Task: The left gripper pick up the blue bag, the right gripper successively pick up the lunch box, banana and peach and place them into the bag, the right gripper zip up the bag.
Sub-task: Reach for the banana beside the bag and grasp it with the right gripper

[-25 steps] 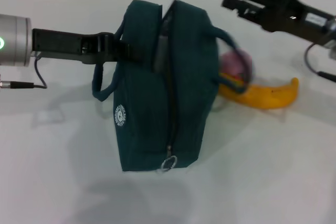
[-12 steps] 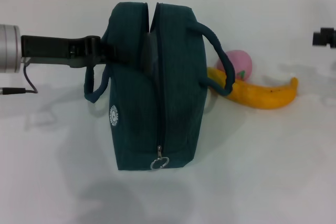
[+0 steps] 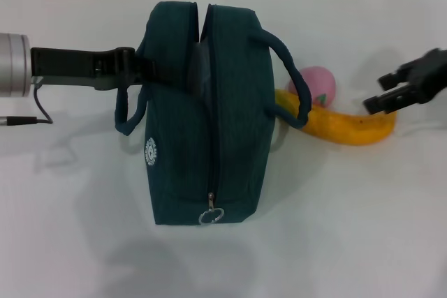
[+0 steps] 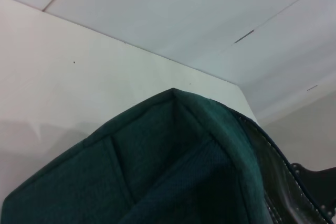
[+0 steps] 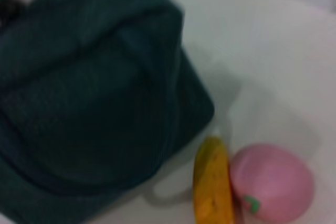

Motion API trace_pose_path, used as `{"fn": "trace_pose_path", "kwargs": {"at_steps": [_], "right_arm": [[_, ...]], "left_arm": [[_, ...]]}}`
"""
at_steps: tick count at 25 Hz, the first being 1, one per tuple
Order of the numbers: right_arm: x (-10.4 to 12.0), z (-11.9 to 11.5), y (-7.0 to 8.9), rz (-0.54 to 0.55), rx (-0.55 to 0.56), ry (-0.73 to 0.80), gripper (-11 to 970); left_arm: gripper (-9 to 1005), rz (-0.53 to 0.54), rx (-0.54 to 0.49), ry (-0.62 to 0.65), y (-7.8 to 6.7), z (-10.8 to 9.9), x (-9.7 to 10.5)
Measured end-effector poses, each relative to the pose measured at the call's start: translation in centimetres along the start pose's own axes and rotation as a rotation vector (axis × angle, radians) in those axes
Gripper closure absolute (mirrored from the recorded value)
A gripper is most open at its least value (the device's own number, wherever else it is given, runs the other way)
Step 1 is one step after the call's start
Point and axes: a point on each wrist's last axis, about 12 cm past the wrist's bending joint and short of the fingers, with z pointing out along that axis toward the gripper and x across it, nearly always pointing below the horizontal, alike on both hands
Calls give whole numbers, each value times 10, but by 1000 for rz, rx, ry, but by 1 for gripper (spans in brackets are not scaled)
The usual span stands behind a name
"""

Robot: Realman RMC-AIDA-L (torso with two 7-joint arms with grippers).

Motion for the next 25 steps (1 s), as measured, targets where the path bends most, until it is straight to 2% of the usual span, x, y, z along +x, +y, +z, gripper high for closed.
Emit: {"fn": "trace_pose_path", "kwargs": {"at_steps": [4,8,13,25], "right_arm": [[-29,24,12,-76,14,147,265],[-48,42,23,-138,40,256,266],[-55,56,31,-162,52,314,266],[-57,79,30,-158,69,328,265]], "left_arm": [[967,1,-1,1,0,0,-1],[967,1,-1,1,0,0,-1],[967,4,1,0,0,1,-1],[966,5,3,0,0,2,0]]}}
